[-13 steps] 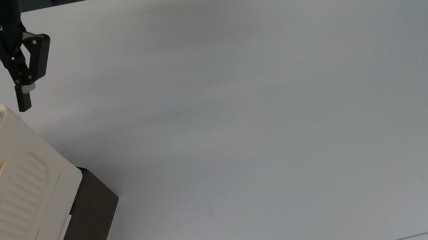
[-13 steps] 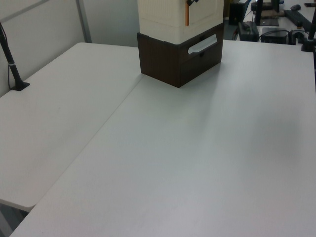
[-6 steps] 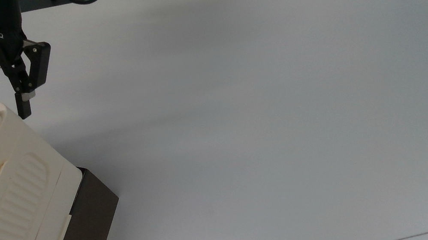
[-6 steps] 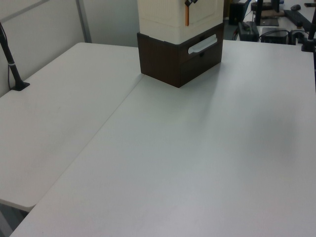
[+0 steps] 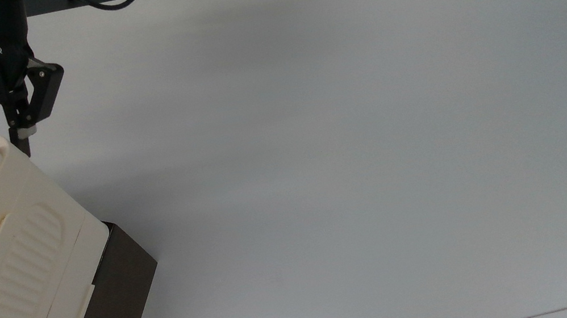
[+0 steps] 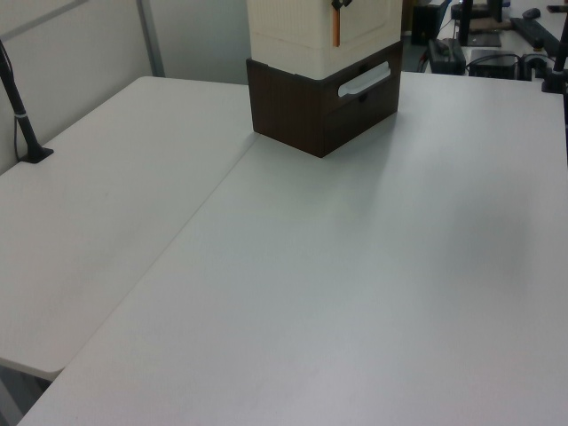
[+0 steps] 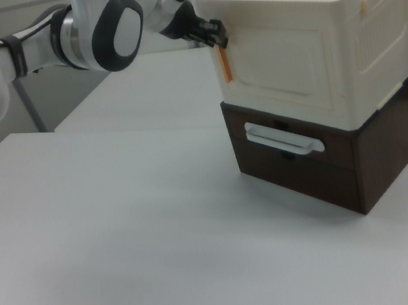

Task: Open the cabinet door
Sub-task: 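Close the gripper on the orange door handle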

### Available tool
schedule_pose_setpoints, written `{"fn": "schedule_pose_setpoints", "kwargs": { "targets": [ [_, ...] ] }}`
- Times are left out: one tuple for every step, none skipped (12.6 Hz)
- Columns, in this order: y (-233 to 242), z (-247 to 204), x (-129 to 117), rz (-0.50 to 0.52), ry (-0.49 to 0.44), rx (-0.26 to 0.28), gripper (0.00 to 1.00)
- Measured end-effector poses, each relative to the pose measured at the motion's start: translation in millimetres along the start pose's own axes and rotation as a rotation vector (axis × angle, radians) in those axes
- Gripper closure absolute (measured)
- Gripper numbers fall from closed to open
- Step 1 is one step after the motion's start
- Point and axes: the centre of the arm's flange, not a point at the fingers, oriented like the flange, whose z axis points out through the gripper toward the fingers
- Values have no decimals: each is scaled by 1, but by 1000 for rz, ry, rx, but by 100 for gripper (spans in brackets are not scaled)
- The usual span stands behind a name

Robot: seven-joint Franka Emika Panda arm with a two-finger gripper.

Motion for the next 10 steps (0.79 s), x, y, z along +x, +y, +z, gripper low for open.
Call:
{"fn": "schedule_pose_setpoints", "kwargs": {
  "targets": [
    [-3,0,0,8,1,3,77],
    [-3,0,0,12,0,3,77],
    [-4,0,0,11,1,5,84],
    [-4,0,0,11,1,4,87],
    [-4,0,0,11,1,4,87],
    [-4,0,0,12,1,4,87],
    [-4,0,0,11,1,4,87],
    [-4,0,0,12,1,4,87],
    [-4,0,0,12,1,4,87],
    [-4,0,0,12,0,4,87]
  ]
}}
